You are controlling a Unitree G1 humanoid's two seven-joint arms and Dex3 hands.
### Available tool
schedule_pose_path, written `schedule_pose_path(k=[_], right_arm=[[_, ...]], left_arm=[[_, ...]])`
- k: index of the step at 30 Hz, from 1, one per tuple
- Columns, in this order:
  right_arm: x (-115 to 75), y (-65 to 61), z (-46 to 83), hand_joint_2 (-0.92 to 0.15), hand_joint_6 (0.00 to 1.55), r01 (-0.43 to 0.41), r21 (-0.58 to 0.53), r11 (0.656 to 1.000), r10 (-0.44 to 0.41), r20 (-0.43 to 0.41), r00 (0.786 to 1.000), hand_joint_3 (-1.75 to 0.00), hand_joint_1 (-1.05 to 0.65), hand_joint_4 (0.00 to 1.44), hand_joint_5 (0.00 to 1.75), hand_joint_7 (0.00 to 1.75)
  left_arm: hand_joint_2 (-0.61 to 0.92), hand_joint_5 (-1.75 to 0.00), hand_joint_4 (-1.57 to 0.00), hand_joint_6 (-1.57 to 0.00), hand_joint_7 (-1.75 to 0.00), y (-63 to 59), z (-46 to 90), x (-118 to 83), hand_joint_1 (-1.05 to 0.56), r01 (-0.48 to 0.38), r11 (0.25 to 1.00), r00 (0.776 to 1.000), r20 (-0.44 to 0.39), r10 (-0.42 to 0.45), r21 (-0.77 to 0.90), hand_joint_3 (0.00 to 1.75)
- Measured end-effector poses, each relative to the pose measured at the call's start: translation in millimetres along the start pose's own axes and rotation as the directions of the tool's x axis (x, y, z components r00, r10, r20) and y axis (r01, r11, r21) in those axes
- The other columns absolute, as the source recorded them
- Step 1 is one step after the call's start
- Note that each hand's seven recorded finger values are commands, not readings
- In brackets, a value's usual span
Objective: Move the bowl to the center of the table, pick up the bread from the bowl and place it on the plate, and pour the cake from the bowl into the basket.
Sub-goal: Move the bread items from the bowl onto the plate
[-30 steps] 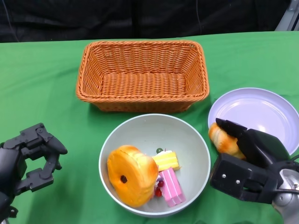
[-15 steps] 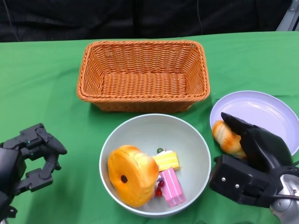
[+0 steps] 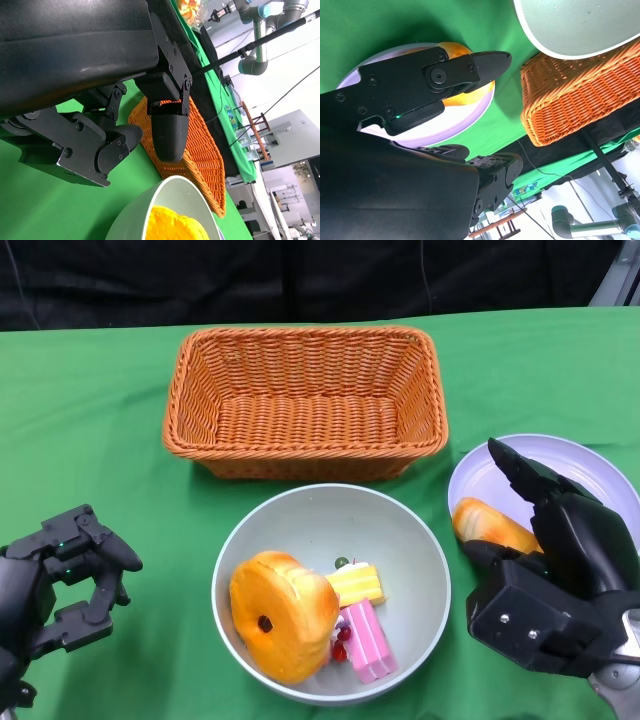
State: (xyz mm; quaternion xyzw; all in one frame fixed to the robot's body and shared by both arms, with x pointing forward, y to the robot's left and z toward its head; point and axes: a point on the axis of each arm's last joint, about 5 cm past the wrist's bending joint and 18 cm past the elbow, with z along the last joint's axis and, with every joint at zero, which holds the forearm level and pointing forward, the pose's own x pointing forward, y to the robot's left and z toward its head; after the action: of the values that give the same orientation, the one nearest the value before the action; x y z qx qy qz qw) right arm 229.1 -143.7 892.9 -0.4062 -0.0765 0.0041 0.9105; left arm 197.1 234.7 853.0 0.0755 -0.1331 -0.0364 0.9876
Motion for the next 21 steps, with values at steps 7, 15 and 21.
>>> schedule_pose_path(k=[7, 15, 21], right_arm=[[-3.0, -0.8, 0.8, -0.92, 0.29, 0.006, 0.007, 1.0, -0.006, 0.007, 1.0, -0.18, -0.77, 0.25, 0.03, 0.03], [-13.4, -5.0, 12.2, -0.92, 0.34, 0.033, 0.097, 0.995, -0.045, 0.126, 0.991, -0.19, -0.8, 0.3, 0.05, 0.02], [-22.6, -11.0, 35.3, -0.92, 0.35, 0.024, 0.16, 0.987, -0.062, 0.24, 0.969, -0.21, -0.83, 0.32, 0.05, 0.02]], left_arm=[[0.61, -1.64, -0.78, -0.76, -1.33, 0.0, 0.3, 0, 0.01, 0.001, 1.0, 1.0, 0.006, -0.001, 0.003, 1.05], [0.61, -1.65, -0.77, -0.77, -1.33, -0.2, 0.4, 0, 0.01, 0.001, 1.0, 1.0, 0.008, -0.001, 0.002, 1.05], [0.61, -1.65, -0.78, -0.77, -1.34, -0.7, 0.3, 0, 0.01, 0.005, 1.0, 1.0, 0.007, -0.005, 0.002, 1.04]])
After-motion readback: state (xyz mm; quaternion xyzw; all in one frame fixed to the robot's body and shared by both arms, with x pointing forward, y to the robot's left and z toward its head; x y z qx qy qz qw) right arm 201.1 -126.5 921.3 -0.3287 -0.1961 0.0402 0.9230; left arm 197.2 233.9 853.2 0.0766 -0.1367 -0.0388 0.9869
